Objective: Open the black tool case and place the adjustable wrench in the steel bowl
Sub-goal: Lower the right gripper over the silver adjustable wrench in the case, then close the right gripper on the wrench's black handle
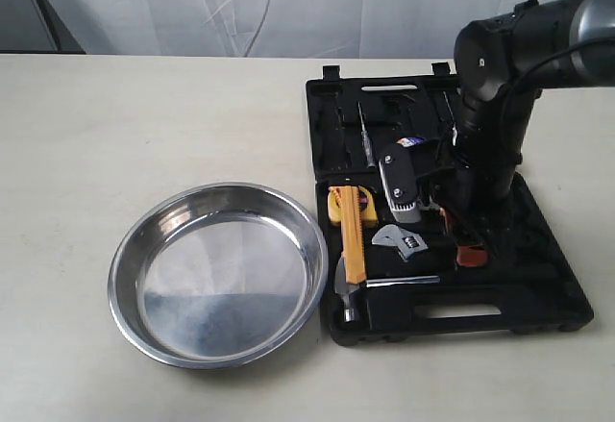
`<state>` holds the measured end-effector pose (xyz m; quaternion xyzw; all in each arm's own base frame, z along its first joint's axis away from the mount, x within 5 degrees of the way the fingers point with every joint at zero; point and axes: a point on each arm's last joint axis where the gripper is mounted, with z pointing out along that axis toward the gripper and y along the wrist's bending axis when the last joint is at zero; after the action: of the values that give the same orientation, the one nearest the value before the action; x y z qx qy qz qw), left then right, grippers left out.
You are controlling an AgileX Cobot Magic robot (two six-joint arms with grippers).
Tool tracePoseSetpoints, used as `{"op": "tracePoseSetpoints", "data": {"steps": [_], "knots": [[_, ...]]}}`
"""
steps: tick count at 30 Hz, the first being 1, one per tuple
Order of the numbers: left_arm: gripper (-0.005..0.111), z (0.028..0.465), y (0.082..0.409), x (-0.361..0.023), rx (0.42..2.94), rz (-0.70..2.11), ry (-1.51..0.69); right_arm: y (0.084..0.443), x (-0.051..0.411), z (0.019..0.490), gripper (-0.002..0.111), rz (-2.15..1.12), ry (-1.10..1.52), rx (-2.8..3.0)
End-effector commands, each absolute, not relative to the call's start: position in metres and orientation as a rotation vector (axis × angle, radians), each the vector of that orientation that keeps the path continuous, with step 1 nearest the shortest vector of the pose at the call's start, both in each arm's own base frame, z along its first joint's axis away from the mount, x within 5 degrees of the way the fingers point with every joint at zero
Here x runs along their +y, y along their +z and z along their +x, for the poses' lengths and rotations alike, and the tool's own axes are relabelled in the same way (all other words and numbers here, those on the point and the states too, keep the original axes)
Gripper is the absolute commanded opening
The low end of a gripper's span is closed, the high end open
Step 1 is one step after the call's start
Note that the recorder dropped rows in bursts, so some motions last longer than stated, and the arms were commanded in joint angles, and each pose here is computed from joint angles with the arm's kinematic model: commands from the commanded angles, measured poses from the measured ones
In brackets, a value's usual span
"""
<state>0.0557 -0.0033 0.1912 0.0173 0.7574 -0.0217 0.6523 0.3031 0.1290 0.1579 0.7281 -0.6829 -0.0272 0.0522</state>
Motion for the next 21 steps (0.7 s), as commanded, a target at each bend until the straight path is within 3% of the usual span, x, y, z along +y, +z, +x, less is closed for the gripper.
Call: {"op": "tracePoseSetpoints", "data": {"steps": [1,21], "knots": [[0.0,0.055,0.192,-0.003,1.714,0.038,-0.052,0.151,0.129,0.304,0.048,2.295,-0.058,-2.051],[0.0,0.055,0.192,-0.003,1.714,0.038,-0.052,0.14,0.135,0.314,0.048,2.345,-0.026,-2.135]]}}
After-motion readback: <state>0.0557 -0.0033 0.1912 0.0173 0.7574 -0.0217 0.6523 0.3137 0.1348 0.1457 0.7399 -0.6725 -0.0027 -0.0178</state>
